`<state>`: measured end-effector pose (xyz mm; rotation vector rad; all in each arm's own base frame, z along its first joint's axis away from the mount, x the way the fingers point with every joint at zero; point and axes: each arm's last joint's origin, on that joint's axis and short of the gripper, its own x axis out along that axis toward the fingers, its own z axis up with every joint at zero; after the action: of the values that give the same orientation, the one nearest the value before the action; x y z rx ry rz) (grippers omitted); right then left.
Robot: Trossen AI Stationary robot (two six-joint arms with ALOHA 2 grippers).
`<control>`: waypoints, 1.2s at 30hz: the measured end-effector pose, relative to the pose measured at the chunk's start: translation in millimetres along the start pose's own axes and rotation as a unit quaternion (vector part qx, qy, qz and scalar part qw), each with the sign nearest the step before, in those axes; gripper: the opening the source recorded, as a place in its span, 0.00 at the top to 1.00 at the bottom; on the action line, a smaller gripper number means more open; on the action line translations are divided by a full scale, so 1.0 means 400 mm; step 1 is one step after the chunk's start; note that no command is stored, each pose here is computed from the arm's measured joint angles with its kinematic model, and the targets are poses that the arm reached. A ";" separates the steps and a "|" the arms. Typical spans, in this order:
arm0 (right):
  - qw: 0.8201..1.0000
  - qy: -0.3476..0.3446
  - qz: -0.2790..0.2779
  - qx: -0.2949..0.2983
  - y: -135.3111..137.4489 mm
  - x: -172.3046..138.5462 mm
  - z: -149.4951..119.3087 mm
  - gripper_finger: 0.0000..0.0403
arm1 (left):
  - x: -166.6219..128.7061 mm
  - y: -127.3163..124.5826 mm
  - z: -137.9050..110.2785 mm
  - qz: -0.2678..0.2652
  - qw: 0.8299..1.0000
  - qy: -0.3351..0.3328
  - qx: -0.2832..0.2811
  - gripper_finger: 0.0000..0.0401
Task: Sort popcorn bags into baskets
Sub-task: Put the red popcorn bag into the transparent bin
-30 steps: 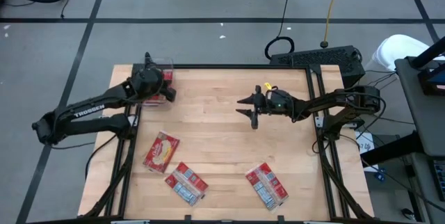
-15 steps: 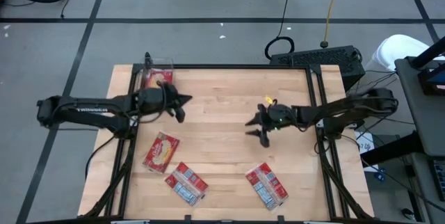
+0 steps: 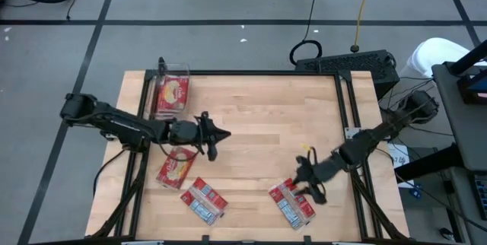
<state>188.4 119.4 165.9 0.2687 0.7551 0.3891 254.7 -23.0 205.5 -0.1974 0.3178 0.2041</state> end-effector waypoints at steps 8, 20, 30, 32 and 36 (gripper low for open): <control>0.997 0.017 -0.066 -0.033 0.036 0.047 -0.059 0.59 | 0.038 -0.026 -0.018 -0.020 0.999 -0.028 -0.006 0.94; 0.980 0.034 -0.195 0.007 -0.098 0.100 -0.050 0.58 | 0.037 -0.042 -0.019 -0.033 0.999 -0.040 -0.016 0.94; 0.954 -0.013 -0.300 -0.001 -0.195 0.054 0.009 0.58 | 0.037 -0.042 -0.020 -0.024 0.999 -0.040 -0.014 0.94; 0.961 -0.023 -0.274 -0.012 -0.177 0.040 0.020 0.58 | 0.037 -0.043 -0.023 -0.024 0.999 -0.035 -0.013 0.94; 0.980 -0.007 -0.194 -0.043 -0.113 0.020 0.012 0.58 | 0.034 -0.052 -0.028 -0.029 0.999 -0.029 -0.010 0.94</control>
<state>208.1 81.8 147.7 0.0385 0.7554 0.0503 268.7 -43.1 193.9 -0.2190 0.2529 0.1561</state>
